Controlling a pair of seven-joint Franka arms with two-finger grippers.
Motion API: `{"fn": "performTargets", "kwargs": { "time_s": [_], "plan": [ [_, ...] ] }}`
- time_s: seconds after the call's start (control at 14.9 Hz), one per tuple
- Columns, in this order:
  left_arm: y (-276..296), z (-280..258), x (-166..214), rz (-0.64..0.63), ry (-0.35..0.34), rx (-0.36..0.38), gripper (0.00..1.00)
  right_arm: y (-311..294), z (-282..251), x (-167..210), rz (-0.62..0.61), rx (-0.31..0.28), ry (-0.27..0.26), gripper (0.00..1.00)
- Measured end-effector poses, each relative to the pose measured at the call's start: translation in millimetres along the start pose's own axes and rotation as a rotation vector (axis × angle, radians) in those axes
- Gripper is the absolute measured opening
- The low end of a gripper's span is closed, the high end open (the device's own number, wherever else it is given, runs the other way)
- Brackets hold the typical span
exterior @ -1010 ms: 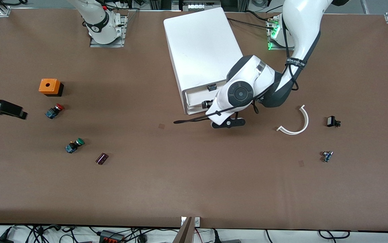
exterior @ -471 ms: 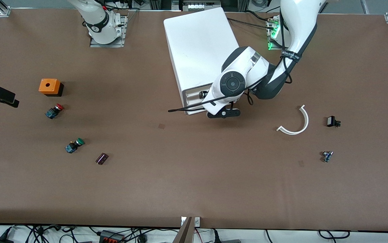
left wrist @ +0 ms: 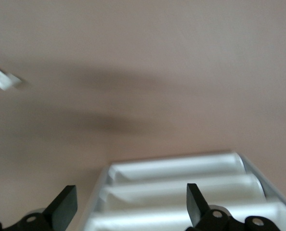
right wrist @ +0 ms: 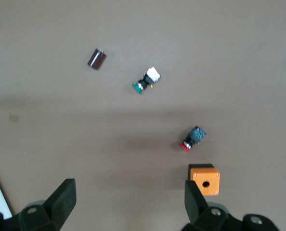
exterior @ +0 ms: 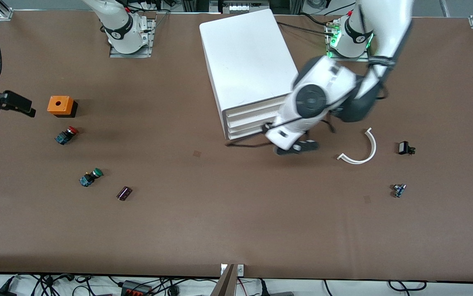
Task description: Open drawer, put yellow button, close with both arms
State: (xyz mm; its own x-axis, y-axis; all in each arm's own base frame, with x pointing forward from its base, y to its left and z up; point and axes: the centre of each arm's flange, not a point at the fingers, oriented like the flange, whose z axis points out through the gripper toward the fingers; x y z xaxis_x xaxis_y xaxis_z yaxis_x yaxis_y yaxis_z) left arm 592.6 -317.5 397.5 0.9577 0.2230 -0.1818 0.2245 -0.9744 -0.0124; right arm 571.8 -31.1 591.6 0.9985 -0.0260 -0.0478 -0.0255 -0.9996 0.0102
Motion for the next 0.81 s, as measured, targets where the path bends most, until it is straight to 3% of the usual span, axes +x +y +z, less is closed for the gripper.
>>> {"fn": "performTargets", "kwargs": {
  "time_s": [0.2, 0.47, 0.67, 0.81],
  "plan": [
    [-70, -39, 43, -0.007, 0.041, 0.038, 1.0, 0, 2, -22, 0.0, 0.001, -0.006, 1.0],
    [-152, -85, 78, 0.14, 0.039, 0.055, 1.0, 0, 3, -25, 0.0, 0.001, -0.002, 1.0],
    [-215, -117, 90, 0.291, 0.052, 0.053, 1.0, 0, 4, -24, -0.001, 0.001, 0.005, 1.0],
    [-250, -143, 81, 0.324, 0.056, 0.064, 1.0, 0, 5, -24, -0.001, 0.001, 0.004, 1.0]
  ]
}}
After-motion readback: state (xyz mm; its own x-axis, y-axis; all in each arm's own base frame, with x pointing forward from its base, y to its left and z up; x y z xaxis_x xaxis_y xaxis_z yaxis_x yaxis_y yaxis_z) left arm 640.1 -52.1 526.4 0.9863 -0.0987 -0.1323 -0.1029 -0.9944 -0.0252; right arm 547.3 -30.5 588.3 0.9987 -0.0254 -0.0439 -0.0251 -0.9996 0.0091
